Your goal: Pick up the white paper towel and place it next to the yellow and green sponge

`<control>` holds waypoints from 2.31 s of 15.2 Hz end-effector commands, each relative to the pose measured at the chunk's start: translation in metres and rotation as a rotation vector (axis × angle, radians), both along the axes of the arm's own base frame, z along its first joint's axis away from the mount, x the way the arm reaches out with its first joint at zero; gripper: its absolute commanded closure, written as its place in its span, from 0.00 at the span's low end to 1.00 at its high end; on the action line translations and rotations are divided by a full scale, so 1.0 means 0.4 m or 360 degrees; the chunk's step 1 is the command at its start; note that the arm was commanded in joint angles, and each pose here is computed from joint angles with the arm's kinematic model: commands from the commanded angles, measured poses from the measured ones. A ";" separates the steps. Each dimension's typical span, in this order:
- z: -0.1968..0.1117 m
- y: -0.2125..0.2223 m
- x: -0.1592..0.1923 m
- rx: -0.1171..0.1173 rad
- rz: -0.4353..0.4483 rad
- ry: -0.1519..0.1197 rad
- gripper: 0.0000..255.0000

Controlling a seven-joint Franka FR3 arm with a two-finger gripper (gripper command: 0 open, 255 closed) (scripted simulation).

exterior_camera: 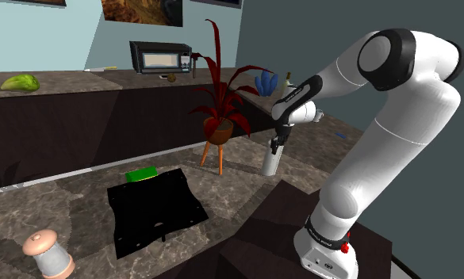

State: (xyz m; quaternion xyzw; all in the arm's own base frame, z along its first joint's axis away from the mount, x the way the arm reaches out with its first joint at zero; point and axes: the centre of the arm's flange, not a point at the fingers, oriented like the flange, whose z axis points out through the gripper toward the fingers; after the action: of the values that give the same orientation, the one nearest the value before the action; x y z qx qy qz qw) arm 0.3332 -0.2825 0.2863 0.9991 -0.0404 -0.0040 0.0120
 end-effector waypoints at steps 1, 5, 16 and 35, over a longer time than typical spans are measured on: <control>-0.001 0.000 0.000 0.0001 0.0000 0.0001 1.00; -0.001 0.000 0.000 0.0001 0.0000 0.0001 1.00; 0.105 0.000 0.000 0.0001 0.0000 0.0001 1.00; 0.355 0.000 0.000 0.0001 0.0000 0.0001 1.00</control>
State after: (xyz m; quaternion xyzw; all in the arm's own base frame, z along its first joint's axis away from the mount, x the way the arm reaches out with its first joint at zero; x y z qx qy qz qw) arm 0.3329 -0.2831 0.4232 0.9991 -0.0404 -0.0042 0.0119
